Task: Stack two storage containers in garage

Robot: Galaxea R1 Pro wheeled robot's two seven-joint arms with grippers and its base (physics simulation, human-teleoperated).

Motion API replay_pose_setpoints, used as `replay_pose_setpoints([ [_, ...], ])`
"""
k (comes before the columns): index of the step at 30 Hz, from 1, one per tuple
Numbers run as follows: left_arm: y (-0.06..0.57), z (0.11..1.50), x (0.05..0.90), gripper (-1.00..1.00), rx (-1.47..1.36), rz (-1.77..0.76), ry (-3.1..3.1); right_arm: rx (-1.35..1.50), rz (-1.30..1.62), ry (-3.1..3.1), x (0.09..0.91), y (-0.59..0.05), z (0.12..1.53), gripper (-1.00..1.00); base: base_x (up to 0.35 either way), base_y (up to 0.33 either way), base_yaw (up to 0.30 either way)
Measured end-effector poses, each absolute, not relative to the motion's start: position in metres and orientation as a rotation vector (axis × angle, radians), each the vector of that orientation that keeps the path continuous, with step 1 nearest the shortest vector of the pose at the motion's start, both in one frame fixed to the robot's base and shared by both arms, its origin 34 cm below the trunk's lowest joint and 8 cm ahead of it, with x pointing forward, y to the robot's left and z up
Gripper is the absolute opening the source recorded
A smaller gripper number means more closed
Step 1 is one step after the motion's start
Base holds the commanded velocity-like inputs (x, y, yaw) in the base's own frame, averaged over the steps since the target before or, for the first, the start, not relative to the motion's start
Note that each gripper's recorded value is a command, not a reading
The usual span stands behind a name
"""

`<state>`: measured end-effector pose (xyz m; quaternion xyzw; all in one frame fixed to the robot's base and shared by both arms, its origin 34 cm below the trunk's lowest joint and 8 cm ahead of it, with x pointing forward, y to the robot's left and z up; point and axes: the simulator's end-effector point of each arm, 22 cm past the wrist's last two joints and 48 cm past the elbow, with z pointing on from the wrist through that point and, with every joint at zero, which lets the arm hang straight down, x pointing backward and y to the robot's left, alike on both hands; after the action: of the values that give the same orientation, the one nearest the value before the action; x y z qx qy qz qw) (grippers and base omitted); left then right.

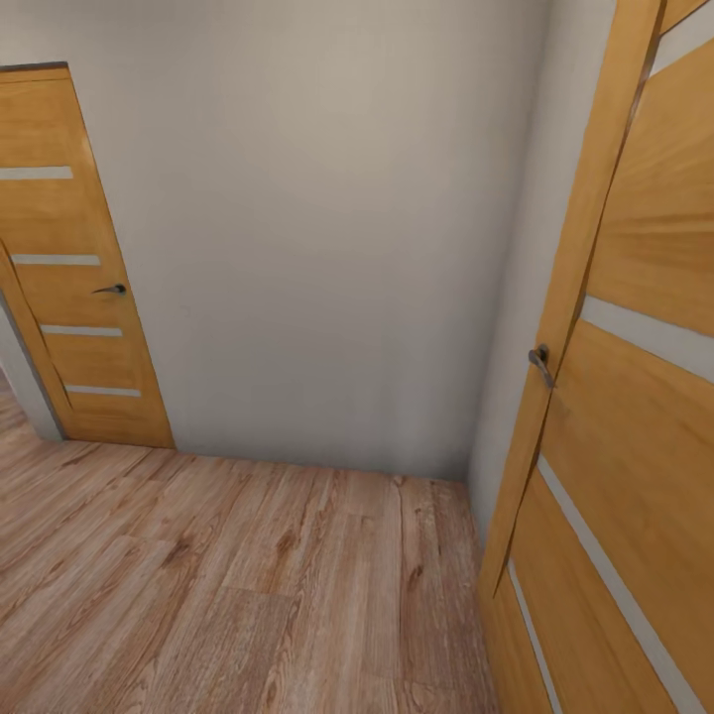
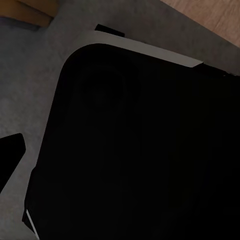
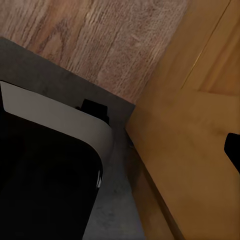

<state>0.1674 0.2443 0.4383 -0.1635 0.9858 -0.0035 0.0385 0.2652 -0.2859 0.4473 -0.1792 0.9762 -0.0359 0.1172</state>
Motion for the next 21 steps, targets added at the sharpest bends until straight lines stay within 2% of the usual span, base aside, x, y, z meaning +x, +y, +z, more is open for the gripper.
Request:
replay_pose_setpoints([
  [21,0.2446,0.4383,0.1671,1.0,-0.504,-0.009,3.023,-0.525,-0.106,2.857,0.2653,-0.2865,0.4473,1.0,0.023,0.019,0.0],
])
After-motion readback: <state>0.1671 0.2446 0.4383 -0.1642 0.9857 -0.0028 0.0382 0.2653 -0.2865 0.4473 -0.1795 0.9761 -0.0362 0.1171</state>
